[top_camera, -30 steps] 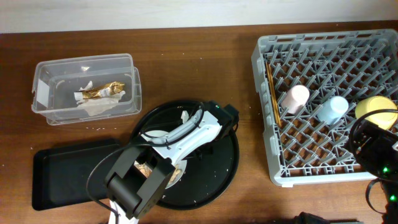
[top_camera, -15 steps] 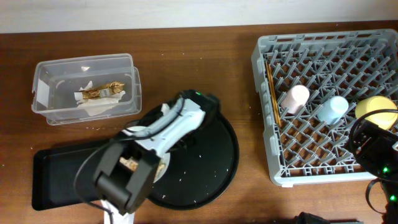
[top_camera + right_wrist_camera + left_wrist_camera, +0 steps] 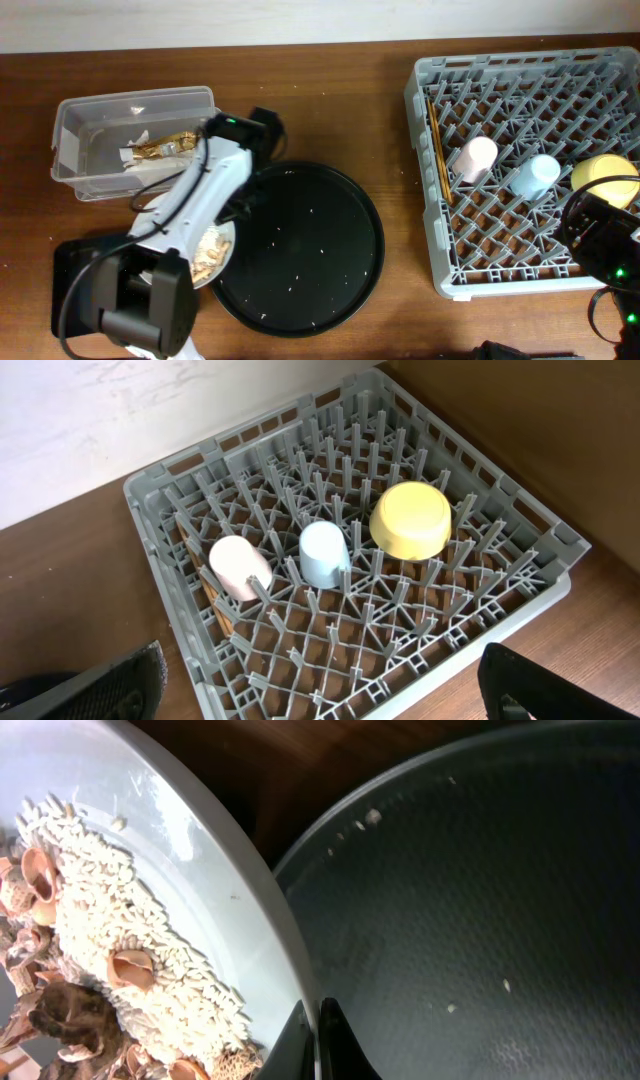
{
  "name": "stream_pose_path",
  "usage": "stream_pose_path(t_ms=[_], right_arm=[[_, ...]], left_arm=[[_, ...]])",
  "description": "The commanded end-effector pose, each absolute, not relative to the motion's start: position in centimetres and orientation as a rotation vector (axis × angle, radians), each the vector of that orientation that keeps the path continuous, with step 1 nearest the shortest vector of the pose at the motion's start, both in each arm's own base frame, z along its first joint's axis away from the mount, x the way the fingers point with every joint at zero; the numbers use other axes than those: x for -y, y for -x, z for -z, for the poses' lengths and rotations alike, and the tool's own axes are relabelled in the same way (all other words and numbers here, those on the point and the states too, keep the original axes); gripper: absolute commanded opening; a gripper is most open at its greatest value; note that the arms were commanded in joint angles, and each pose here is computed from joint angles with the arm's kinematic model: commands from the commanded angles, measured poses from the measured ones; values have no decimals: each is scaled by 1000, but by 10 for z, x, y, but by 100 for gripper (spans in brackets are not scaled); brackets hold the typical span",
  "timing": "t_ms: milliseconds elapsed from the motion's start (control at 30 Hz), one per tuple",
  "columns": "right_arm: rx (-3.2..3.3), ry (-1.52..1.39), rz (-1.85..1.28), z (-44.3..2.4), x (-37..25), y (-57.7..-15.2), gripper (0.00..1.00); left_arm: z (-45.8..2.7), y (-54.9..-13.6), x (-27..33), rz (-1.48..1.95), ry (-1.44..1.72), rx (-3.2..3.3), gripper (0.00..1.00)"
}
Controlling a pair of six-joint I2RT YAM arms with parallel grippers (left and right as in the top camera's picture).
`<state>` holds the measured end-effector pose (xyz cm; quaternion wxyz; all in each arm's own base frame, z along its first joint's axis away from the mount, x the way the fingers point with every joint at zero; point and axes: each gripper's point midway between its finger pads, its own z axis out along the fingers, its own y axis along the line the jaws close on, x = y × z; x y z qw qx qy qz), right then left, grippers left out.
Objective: Sort waste into correct bins and load items into the dishwasher rack
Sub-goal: 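Tilt the plate over the small black tray to dump the scraps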
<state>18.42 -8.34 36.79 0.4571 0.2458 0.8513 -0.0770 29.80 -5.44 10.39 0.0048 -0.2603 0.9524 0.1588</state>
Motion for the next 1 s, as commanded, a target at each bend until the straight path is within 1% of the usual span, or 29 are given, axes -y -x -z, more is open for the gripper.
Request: stream_pose_path(t_ms=[0,300,467,633,800,967], right_arm=[[-2078,-610,190,-373,84,-183,98],[-2078,-610,190,-373,84,-183,98],[-2078,-610,190,-373,84,-183,98],[-2078,-610,190,-373,84,-183,98],[-2078,-610,190,-373,84,-183,98],[-2078,-610,190,-373,84,-183,98]], left_arm=[[-111,-307,39,-363,785,-3036,1],[-107,-314,21,74,845,-3140,1],[-112,-311,5,105,906,-3128,1],[-133,-308,0,140,907,-3060,1],[-155,-308,11,370,828,-3022,1],[-155,-308,5,438,856,-3006,1]])
